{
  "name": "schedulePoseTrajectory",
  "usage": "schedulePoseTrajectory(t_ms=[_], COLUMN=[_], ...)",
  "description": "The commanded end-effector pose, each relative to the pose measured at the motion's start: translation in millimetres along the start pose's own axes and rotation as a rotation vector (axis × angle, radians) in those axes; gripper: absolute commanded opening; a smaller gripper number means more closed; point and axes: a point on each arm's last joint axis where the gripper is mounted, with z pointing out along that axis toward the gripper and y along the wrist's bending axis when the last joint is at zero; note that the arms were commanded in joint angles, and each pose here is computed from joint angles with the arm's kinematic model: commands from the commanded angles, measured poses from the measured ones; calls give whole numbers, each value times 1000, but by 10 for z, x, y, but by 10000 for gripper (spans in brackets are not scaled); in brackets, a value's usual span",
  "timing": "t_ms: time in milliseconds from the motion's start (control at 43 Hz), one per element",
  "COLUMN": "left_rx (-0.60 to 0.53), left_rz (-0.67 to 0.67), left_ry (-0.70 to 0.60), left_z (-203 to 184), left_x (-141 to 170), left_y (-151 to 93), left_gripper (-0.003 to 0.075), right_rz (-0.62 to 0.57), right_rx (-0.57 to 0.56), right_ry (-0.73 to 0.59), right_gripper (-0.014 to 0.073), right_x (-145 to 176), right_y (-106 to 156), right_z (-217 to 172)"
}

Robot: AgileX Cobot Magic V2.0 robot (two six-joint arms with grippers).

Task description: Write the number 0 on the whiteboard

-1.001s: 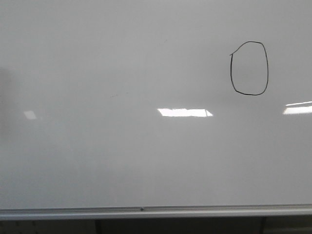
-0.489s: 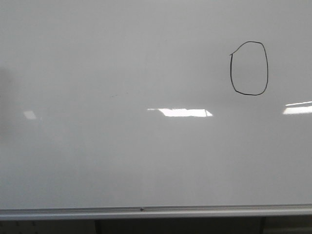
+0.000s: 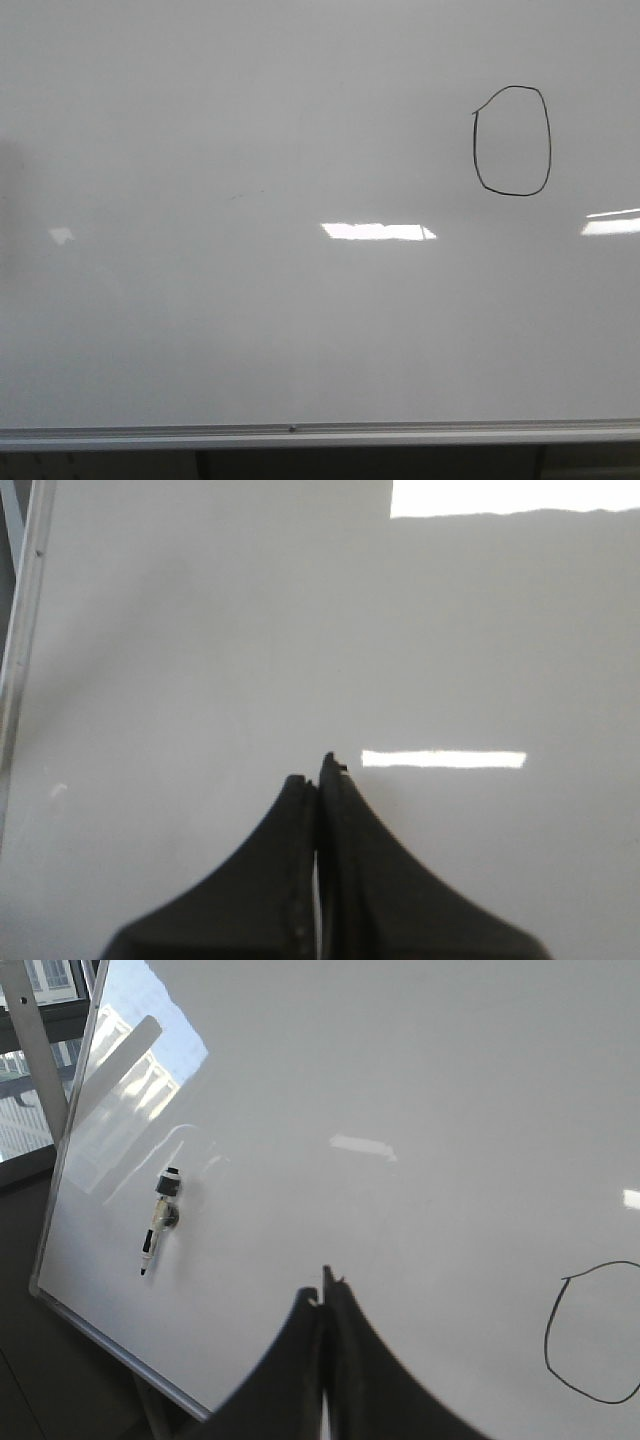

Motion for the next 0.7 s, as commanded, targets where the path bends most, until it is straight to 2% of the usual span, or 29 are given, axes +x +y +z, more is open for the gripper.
schedulePoseTrajectory(t_ms=[0,186,326,675], left_rx=[30,34,38,37], left_rz=[-25,-49,-69,-72], left_ry=[-81,26,30,38], left_z=[2,92,126,125], left_x=[22,434,644,647], left_y=[-7,-5,-4,-4], left_gripper=[-20,-20,-20,-20], right_rz=[10,10,10,10], right_rx=[26,26,26,26], right_ry=[-49,-49,-49,-49], right_gripper=[-69,-69,-69,-69], right_x=[-103,-103,-103,-103], right_y=[-17,-17,-17,-17], right_z=[-11,-11,-11,-11])
